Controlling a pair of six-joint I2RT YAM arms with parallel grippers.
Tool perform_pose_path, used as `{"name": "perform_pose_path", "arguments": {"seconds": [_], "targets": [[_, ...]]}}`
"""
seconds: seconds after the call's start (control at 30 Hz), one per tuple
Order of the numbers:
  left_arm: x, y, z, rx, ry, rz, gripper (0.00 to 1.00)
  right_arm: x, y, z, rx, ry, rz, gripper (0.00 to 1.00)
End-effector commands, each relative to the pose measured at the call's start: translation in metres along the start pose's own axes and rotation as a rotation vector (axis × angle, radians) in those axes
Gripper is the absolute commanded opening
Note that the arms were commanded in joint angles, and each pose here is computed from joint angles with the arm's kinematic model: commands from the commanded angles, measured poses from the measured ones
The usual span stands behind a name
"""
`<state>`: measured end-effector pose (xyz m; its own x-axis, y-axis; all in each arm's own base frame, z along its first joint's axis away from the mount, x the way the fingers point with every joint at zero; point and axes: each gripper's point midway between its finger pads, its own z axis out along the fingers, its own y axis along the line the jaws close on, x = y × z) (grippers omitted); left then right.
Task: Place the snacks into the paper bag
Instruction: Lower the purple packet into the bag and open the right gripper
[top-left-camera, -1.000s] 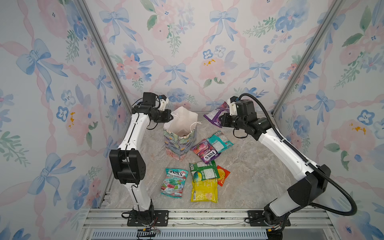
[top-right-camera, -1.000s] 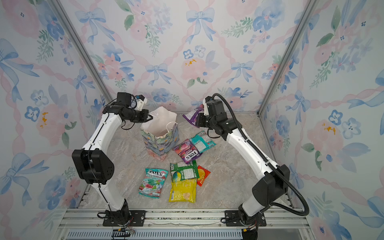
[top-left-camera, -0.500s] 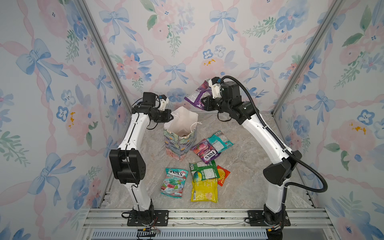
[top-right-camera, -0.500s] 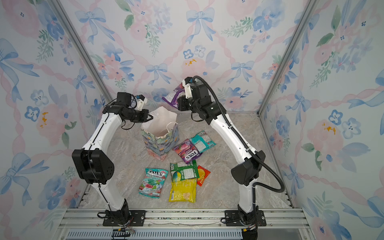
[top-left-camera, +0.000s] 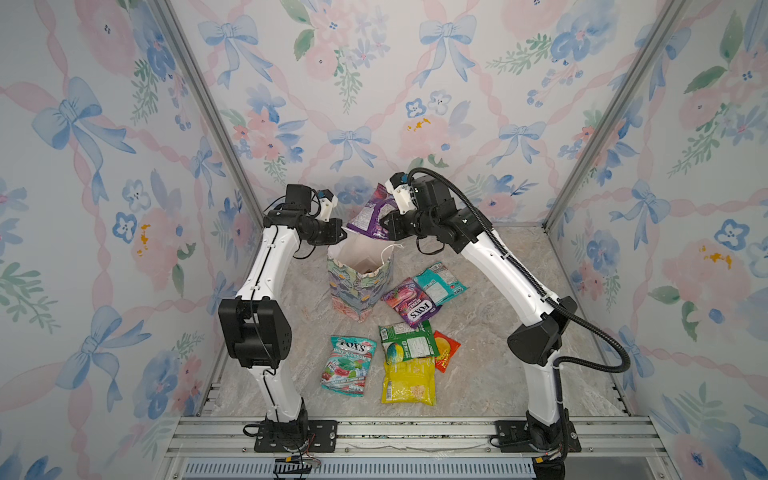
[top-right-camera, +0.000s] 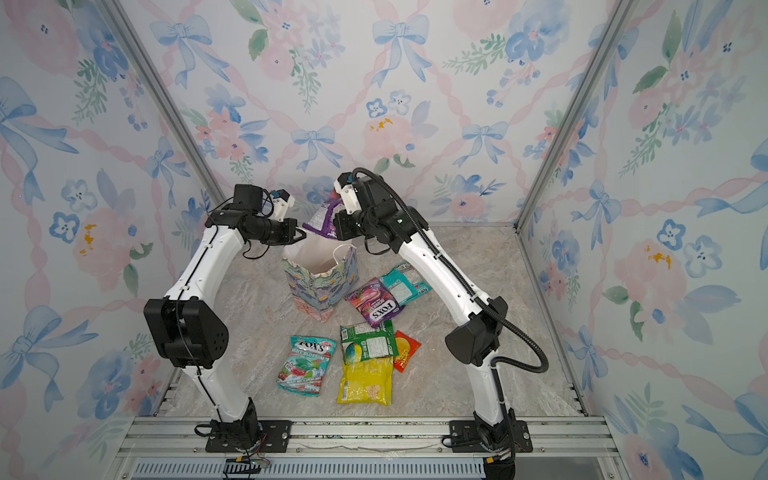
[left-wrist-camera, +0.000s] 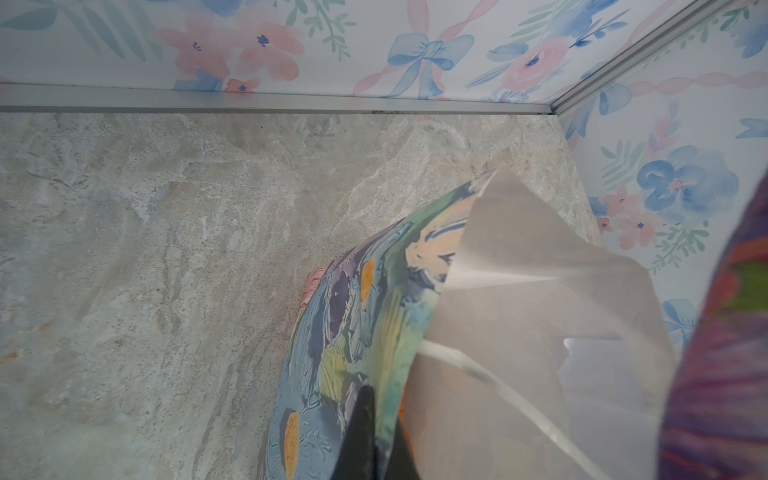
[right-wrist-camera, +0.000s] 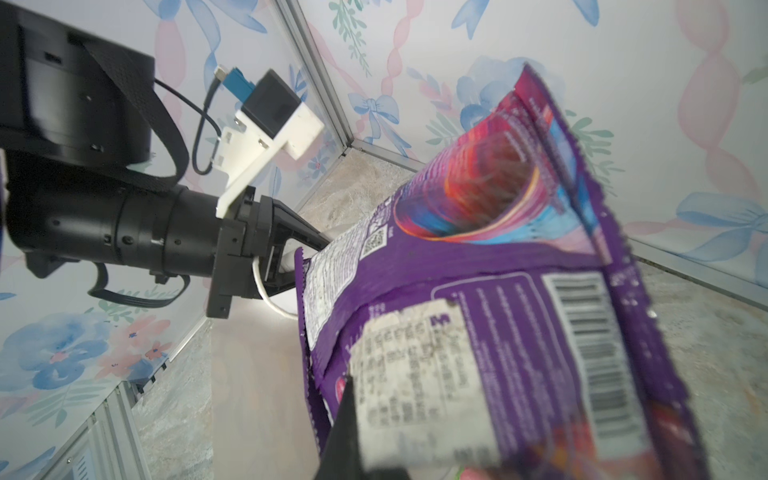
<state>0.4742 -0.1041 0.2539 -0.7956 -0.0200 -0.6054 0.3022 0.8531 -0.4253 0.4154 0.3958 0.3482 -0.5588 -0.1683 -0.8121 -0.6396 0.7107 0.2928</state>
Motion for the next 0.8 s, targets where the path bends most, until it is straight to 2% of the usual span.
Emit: {"name": "perform_pose_path", "arguments": {"seconds": [0.0, 0.4, 0.77], "targets": [[0.000, -0.002, -0.004, 0.015, -0.003, -0.020, 0.00, -0.002, 0.014, -0.018, -0.018, -0.023, -0.034, 0.00], [-0.001, -0.003, -0.005, 0.019, -0.006, -0.016, 0.00, 0.031, 0.016, -0.023, -0.018, 0.014, 0.006, 0.00], [-0.001, -0.004, -0.005, 0.023, -0.007, -0.017, 0.00, 0.045, 0.033, -0.004, -0.066, 0.067, 0.006, 0.00]]}}
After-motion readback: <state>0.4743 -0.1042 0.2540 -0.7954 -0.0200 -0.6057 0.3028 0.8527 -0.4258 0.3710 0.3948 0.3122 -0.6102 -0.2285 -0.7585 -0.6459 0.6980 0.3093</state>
